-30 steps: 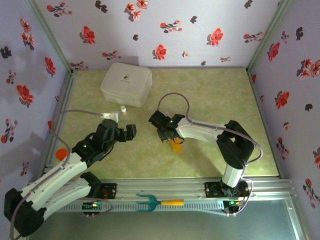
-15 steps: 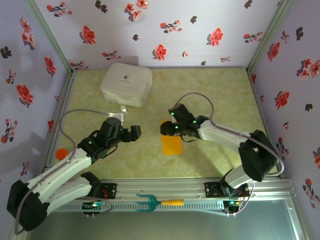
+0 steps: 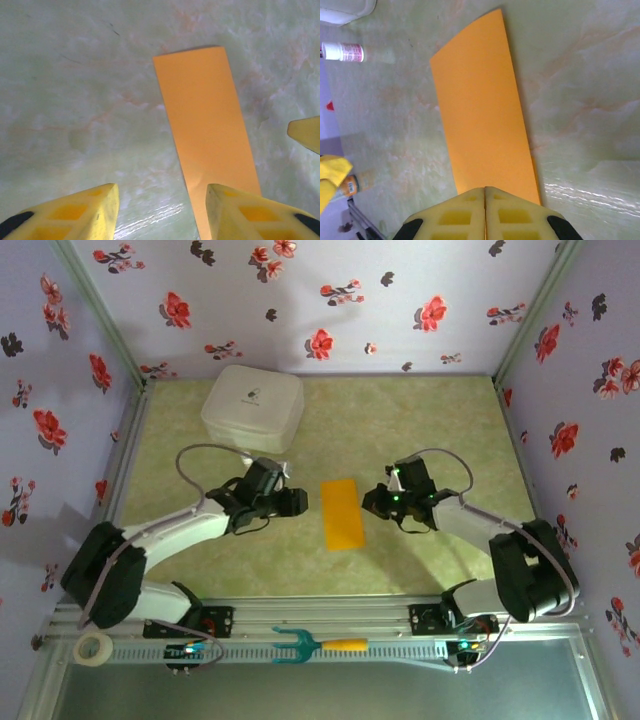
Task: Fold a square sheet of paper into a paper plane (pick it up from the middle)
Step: Turn over the square sheet of paper at the center of the table, then perform the third fold on the triangle at the bottom-center of the table.
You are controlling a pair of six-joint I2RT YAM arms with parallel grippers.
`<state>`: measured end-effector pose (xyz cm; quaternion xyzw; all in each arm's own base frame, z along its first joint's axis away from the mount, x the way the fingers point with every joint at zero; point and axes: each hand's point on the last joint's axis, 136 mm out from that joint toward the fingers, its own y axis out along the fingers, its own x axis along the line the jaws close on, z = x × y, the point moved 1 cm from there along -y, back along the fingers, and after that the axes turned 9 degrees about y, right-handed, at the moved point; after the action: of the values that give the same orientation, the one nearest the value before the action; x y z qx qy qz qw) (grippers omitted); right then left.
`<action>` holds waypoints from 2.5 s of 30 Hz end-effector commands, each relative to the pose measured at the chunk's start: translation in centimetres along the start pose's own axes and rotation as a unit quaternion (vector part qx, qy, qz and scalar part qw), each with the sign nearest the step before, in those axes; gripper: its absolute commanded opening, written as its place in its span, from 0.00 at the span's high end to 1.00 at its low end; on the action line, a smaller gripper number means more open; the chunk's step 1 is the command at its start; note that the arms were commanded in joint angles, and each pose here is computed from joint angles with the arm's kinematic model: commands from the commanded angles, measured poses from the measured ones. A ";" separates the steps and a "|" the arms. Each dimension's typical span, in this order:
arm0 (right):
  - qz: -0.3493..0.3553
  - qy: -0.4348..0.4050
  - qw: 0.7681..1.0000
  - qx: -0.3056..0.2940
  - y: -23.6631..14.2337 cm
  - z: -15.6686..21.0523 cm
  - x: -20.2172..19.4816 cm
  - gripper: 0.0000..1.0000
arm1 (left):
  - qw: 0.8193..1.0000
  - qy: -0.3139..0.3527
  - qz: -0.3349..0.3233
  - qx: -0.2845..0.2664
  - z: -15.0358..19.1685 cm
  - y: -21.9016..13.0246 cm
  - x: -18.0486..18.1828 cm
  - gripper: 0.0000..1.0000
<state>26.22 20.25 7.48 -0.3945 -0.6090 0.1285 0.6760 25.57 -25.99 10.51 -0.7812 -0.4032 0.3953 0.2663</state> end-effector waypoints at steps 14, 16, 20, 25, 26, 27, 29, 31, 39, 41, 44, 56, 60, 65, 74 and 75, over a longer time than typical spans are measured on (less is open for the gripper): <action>-0.023 0.046 0.996 0.067 3.1 1.2 -1.2 0.94 | 0.996 -0.026 0.040 0.075 0.8 4.6 -3.6 0.54; -0.018 0.052 0.996 0.070 3.5 1.4 -1.9 0.94 | 0.996 -0.028 0.040 0.078 0.9 4.8 -3.5 0.54; 0.003 0.071 0.995 0.074 4.2 1.9 -3.6 0.94 | 0.995 -0.034 0.044 0.086 1.0 5.3 -3.7 0.54; 0.006 0.093 0.993 0.075 4.7 2.3 -4.7 0.94 | 0.993 -0.046 0.047 0.098 1.6 6.2 -3.6 0.54; 0.006 0.098 0.992 0.074 4.8 2.4 -4.9 0.94 | 0.992 -0.047 0.050 0.102 1.7 6.4 -3.7 0.54; 0.004 0.100 0.992 0.073 4.8 2.4 -4.9 0.94 | 0.992 -0.047 0.051 0.104 1.7 6.5 -3.8 0.54; 0.005 0.108 0.992 0.070 4.8 2.5 -5.2 0.94 | 0.992 -0.052 0.051 0.103 1.7 6.7 -3.7 0.54; 0.006 0.113 0.991 0.066 4.8 2.5 -5.4 0.94 | 0.992 -0.055 0.051 0.102 1.8 6.9 -3.7 0.54; 0.003 0.120 0.991 0.062 4.8 2.5 -5.5 0.94 | 0.989 -0.066 0.062 0.113 2.3 7.9 -3.7 0.57; 0.002 0.120 0.991 0.062 4.8 2.5 -5.5 0.93 | 0.989 -0.068 0.065 0.112 2.3 7.9 -3.8 0.58; 0.004 0.120 0.991 0.061 4.8 2.5 -5.5 0.93 | 0.988 -0.074 0.063 0.116 2.6 8.2 -3.4 0.58; 0.008 0.122 0.991 0.059 4.8 2.5 -5.8 0.93 | 0.986 -0.094 0.065 0.125 3.5 8.9 -2.6 0.58; 0.009 0.121 0.991 0.059 4.8 2.5 -5.7 0.93 | 0.985 -0.097 0.062 0.129 3.8 9.0 -2.3 0.58; 0.009 0.122 0.991 0.059 4.8 2.5 -5.8 0.93 | 0.984 -0.100 0.068 0.129 3.8 9.1 -2.4 0.59; 0.010 0.121 0.991 0.057 4.8 2.4 -5.7 0.93 | 0.984 -0.103 0.076 0.125 3.7 9.0 -2.6 0.63; 0.011 0.121 0.991 0.058 4.8 2.4 -5.8 0.93 | 0.984 -0.103 0.077 0.124 3.6 8.9 -2.7 0.64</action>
<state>25.33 21.86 2.34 -0.3371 -0.5543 0.1017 0.7541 25.61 -32.77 3.52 -0.7323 -0.3183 0.5286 0.2881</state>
